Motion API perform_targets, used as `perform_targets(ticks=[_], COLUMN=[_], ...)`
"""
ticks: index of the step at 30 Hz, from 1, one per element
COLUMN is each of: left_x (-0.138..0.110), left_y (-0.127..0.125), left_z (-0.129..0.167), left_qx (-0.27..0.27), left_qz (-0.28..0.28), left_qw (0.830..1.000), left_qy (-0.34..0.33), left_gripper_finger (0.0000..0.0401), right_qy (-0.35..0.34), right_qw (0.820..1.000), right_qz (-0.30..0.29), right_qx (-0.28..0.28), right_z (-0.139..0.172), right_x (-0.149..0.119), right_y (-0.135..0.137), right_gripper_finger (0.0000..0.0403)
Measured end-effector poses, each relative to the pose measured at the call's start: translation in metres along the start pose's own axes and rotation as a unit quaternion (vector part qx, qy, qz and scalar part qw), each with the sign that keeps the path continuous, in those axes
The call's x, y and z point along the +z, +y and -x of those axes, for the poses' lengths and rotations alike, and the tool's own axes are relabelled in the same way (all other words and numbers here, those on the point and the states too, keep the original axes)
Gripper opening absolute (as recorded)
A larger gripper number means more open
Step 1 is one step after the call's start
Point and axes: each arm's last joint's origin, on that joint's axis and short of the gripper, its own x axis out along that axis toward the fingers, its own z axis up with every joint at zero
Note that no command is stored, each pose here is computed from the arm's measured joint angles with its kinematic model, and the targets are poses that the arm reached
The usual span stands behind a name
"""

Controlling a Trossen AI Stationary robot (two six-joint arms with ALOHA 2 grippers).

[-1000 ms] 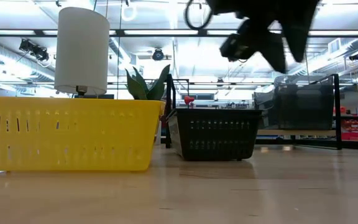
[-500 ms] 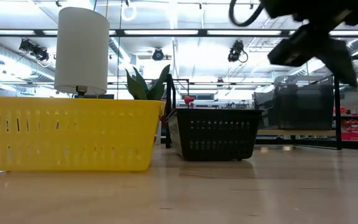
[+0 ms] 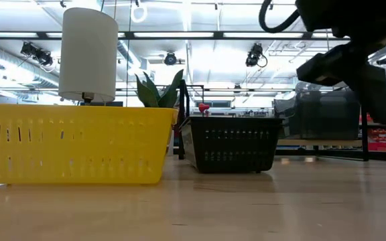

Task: Stack baskets on shelf by color
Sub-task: Stack the bottom black basket on top of the top black basket

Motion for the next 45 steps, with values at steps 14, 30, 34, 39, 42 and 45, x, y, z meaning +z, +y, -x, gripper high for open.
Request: perform_targets(ticks=[14, 30, 34, 39, 42, 45], left_x=[0.002, -0.003, -0.004, 0.000, 0.004, 0.009], left_y=[-0.002, 0.003, 0.006, 0.007, 0.008, 0.011], left_z=[0.000, 0.000, 0.000, 0.000, 0.004, 0.008], left_qx=[-0.010, 0.018, 0.047, 0.058, 0.064, 0.072], left_qz=[0.034, -0.130, -0.133, -0.129, -0.120, -0.124], left_qw=[0.999, 0.991, 0.990, 0.990, 0.990, 0.989], left_qy=[-0.010, 0.012, 0.010, -0.011, -0.022, -0.034], left_gripper_finger=[0.0172, 0.0172, 0.0172, 0.0172, 0.0172, 0.0172], right_qy=[-0.037, -0.023, -0.008, -0.043, -0.084, -0.129], right_qw=[0.998, 0.998, 0.996, 0.989, 0.978, 0.961], right_qz=[0.039, -0.064, -0.091, -0.141, -0.193, -0.243], right_qx=[-0.020, -0.008, -0.008, 0.012, 0.018, 0.017], right_z=[-0.024, -0.011, 0.014, 0.057, 0.078, 0.094], right_x=[-0.007, -0.012, -0.020, -0.024, -0.021, -0.014], right_y=[-0.003, -0.014, -0.027, -0.054, -0.075, -0.101], right_gripper_finger=[0.0162, 0.0034, 0.0028, 0.0028, 0.0028, 0.0028])
